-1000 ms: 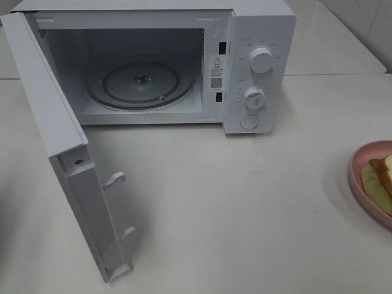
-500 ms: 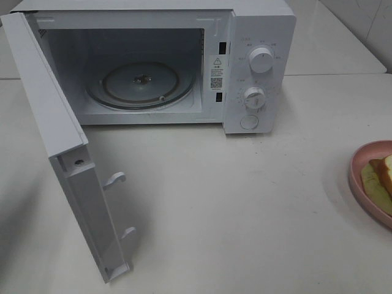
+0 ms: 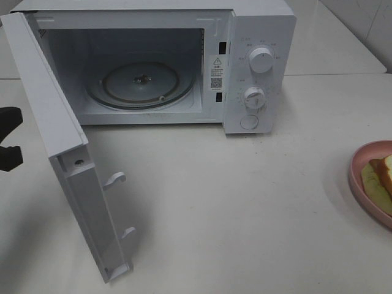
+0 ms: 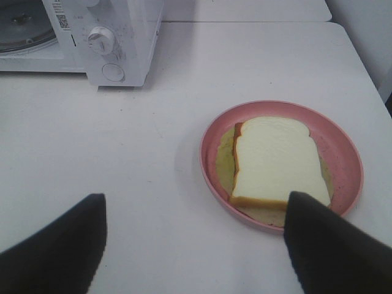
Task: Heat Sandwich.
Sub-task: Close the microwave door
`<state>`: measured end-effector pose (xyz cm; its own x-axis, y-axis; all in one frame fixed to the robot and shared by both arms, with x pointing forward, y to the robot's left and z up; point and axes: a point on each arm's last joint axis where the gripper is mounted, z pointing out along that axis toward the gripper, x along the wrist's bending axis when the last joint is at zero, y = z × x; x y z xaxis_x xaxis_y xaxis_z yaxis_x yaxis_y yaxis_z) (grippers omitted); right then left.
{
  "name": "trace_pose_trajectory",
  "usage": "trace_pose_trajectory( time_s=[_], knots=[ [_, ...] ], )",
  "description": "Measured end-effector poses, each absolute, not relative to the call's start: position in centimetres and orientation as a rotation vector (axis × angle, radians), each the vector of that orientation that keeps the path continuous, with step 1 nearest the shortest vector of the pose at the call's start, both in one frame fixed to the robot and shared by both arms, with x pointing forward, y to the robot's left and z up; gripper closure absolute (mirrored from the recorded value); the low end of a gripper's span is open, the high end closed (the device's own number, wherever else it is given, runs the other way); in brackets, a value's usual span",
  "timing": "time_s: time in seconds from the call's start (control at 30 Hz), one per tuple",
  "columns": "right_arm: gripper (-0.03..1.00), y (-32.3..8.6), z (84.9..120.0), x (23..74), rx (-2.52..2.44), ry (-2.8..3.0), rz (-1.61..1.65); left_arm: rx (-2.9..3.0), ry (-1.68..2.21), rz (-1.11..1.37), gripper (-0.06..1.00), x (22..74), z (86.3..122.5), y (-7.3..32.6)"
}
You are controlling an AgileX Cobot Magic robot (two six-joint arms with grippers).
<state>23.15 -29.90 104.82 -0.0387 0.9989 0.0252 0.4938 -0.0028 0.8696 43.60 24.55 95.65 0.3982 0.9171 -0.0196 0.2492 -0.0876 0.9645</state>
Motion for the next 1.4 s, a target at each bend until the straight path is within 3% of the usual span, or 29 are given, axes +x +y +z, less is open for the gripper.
trace_pose_trajectory(
  time_s=[0.7, 1.4],
  knots=[
    [0.20, -29.9, 104.8, 23.2, 1.570, 1.608, 0.963, 1.574, 1.122, 0.774, 0.94, 43.6, 93.2, 18.9],
    [0.20, -29.9, 104.8, 23.2, 1.570, 1.608, 0.963, 1.491, 1.135, 0.888, 0.94, 48.0, 94.8, 11.4]
  ],
)
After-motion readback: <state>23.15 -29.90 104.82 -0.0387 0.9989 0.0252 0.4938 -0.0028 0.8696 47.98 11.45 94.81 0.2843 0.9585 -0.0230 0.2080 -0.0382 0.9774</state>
